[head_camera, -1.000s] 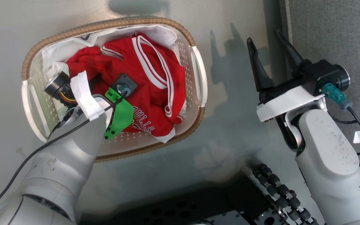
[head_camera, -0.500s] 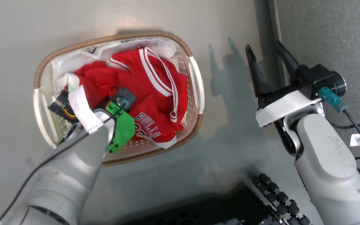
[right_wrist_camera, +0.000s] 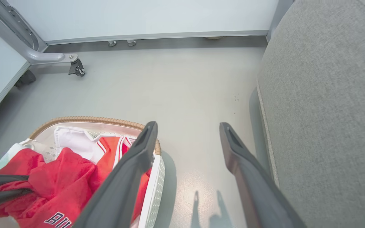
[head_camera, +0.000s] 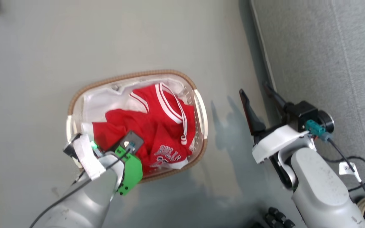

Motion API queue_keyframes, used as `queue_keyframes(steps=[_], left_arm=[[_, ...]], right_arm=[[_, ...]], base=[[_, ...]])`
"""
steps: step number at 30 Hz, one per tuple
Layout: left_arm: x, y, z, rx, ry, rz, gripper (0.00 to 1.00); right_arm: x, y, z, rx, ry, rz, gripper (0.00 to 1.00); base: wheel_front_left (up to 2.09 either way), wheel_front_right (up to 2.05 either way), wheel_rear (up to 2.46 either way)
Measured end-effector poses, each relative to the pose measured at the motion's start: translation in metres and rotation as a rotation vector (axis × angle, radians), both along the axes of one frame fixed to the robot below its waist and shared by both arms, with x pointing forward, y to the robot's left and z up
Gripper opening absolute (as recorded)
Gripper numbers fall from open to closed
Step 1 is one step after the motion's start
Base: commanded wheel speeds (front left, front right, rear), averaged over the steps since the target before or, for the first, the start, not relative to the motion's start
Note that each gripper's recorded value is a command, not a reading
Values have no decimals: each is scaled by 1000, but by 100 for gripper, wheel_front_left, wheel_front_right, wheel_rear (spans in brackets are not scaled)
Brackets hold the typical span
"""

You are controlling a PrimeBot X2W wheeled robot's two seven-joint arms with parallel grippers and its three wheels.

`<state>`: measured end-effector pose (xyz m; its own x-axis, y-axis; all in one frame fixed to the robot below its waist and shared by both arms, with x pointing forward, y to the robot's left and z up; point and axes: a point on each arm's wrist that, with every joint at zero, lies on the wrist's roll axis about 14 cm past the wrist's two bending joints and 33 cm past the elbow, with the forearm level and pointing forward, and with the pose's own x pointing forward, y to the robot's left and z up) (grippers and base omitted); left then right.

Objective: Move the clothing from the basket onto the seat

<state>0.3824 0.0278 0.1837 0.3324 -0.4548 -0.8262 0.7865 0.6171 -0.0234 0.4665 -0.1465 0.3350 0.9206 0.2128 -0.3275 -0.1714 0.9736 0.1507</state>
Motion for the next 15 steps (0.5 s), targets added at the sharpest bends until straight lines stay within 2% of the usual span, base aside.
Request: queue_keyframes(steps=[15], left_arm=[[12, -13, 109, -223, -251, 192, 0]], right_arm=[[-39, 7, 66, 37, -112, -25, 100]], base=[[0, 0, 0]])
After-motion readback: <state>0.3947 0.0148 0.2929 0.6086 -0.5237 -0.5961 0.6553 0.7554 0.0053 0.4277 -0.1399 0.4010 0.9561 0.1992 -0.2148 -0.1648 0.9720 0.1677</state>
